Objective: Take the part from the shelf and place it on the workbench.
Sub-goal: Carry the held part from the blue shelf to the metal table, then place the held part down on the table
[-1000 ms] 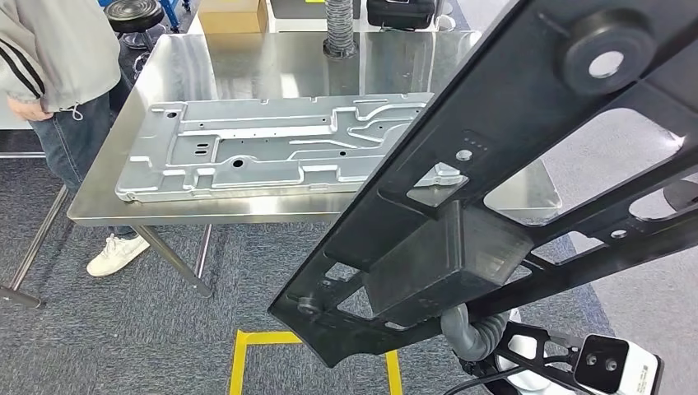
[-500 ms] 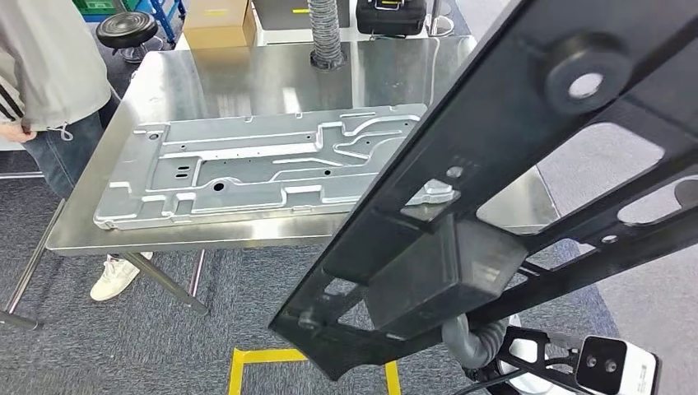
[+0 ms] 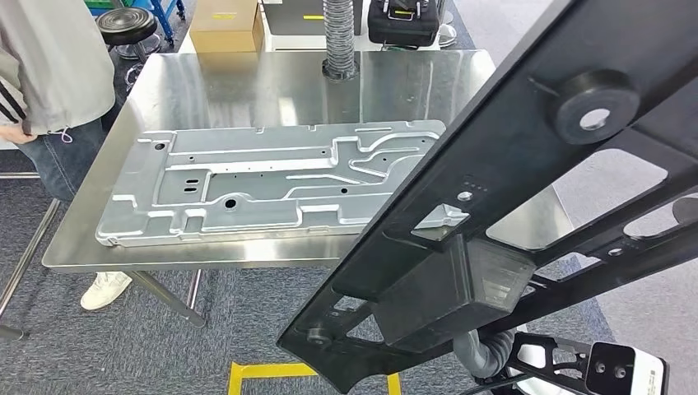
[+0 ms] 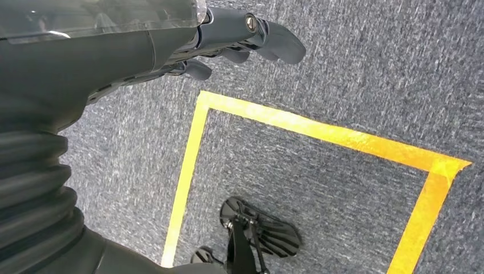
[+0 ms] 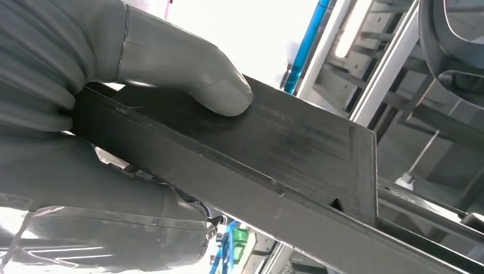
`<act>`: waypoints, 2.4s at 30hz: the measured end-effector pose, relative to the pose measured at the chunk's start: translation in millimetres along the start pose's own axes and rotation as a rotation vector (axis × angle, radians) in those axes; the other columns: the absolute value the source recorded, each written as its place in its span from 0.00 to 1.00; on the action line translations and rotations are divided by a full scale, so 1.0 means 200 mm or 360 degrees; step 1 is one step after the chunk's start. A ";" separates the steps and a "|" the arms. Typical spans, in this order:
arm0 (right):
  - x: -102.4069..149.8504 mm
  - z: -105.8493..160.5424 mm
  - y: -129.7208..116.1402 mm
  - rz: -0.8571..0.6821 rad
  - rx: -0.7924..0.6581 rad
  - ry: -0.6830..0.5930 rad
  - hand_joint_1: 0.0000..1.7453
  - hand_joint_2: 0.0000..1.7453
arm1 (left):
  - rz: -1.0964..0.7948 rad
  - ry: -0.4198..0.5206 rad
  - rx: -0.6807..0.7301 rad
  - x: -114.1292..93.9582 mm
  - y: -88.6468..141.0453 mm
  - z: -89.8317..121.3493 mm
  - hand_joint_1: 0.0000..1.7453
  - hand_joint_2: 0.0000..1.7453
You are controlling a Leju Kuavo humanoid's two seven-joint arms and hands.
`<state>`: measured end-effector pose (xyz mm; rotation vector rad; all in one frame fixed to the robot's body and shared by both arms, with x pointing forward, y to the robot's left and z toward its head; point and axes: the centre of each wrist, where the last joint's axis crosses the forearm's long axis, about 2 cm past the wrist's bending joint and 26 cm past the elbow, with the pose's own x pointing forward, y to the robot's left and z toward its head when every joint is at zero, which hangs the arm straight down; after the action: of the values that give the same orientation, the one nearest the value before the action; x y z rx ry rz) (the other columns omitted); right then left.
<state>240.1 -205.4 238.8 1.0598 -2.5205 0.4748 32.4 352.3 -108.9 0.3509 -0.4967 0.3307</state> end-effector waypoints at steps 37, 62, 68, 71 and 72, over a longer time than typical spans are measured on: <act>0.08 -0.05 -0.07 0.0476 -0.0113 -0.0060 1.00 1.00 | 0.0013 0.0009 0.0008 0.03 -0.01 -0.01 0.00 1.00; -0.05 -0.32 -1.04 0.2628 0.0278 0.1000 1.00 1.00 | 0.0047 -0.0021 -0.0034 0.04 -0.02 -0.01 0.00 1.00; -0.34 -0.48 -1.07 0.2624 0.0613 0.1312 1.00 1.00 | 0.0050 -0.0033 -0.0052 0.06 -0.03 -0.02 0.00 1.00; -0.51 -0.50 -0.97 0.2511 0.0812 0.1383 1.00 1.00 | 0.0045 -0.0035 -0.0055 0.07 -0.03 -0.02 0.00 1.00; -0.56 -0.51 -0.93 0.2471 0.0866 0.1392 1.00 1.00 | 0.0043 -0.0037 -0.0056 0.07 -0.03 -0.02 0.00 1.00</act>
<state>469.4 -215.8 307.2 -1.0753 -1.8450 1.5645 48.0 351.3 -107.4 0.3143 -0.5299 0.3438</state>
